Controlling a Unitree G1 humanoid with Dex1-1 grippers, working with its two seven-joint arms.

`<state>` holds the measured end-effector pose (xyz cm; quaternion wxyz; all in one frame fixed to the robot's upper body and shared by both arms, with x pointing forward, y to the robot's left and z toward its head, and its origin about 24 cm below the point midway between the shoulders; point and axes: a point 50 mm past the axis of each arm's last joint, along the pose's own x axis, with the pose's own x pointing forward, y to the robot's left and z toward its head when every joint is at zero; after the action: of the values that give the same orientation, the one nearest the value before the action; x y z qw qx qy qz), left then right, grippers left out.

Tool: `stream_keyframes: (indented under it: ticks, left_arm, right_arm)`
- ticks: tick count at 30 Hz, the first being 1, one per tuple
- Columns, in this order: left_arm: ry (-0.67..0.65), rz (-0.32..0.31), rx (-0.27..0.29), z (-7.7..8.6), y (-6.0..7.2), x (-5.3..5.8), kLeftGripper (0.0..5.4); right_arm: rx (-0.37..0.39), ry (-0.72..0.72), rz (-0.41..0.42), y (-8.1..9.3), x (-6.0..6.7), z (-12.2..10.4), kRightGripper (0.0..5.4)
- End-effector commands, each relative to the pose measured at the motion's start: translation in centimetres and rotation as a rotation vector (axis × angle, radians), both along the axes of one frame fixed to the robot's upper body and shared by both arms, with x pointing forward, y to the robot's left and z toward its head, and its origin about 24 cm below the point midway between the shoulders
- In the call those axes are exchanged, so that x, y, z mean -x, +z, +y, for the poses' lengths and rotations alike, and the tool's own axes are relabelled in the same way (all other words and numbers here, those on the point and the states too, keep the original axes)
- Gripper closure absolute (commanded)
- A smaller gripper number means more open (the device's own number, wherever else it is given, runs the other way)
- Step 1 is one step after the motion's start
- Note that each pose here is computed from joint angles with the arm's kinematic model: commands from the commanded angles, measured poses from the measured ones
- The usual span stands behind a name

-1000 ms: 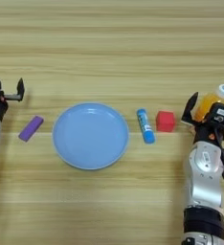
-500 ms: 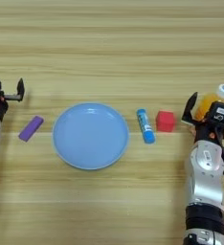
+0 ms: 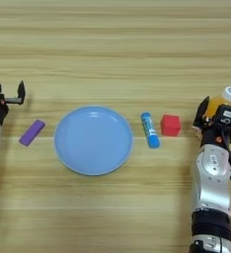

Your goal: Move the objects on the table

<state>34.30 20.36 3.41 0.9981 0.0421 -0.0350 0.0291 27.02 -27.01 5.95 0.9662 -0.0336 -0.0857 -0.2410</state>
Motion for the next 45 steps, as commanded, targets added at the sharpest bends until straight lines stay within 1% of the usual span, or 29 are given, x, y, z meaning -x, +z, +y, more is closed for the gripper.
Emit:
stream_keyframes:
  ticks: [1, 10, 13, 17, 18, 23, 25, 30, 35, 38, 45]
  left_arm:
    - [-0.006, 0.001, -0.007, -0.3, 0.2, -0.3, 0.00]
    - [-0.007, -0.002, -0.008, -0.4, 0.2, -0.3, 0.00]
    - [-0.008, -0.002, -0.008, -0.4, 0.2, -0.3, 0.00]
    - [-0.011, 0.000, -0.009, -0.6, 0.2, -0.3, 0.00]
    - [-0.011, 0.001, -0.009, -0.7, 0.1, -0.3, 0.00]
    - [-0.010, 0.000, -0.009, -0.7, 0.2, -0.3, 0.00]
    - [-0.010, -0.001, -0.010, -0.8, 0.2, -0.3, 0.00]
    - [-0.010, -0.001, -0.010, -0.8, 0.2, -0.3, 0.00]
    - [-0.010, -0.002, -0.010, -0.8, 0.1, -0.3, 0.00]
    - [-0.010, -0.002, -0.010, -0.8, 0.1, -0.3, 0.00]
    - [-0.010, -0.004, -0.010, -0.9, 0.1, -0.2, 0.00]
  right_arm:
    - [0.000, 0.010, -0.013, 0.3, -0.2, 0.1, 1.87]
    - [0.050, 0.046, -0.061, 1.4, -0.1, 1.1, 1.88]
    - [0.067, 0.064, -0.088, 2.3, -0.1, 1.6, 1.88]
    - [0.080, 0.095, -0.139, 3.7, 0.2, 2.4, 1.88]
    - [0.084, 0.107, -0.150, 4.0, 0.3, 2.7, 1.88]
    - [0.080, 0.237, -0.207, 5.5, 0.5, 6.0, 1.88]
    - [0.074, 0.300, -0.206, 5.5, 0.5, 7.5, 1.88]
    - [0.057, 0.482, -0.180, 5.0, 0.0, 11.5, 1.88]
    - [0.056, 0.584, -0.171, 4.8, -0.4, 13.7, 1.88]
    - [0.049, 0.682, -0.181, 4.7, -0.4, 15.7, 1.88]
    - [-0.018, 0.809, -0.124, 2.9, -0.3, 18.2, 1.88]
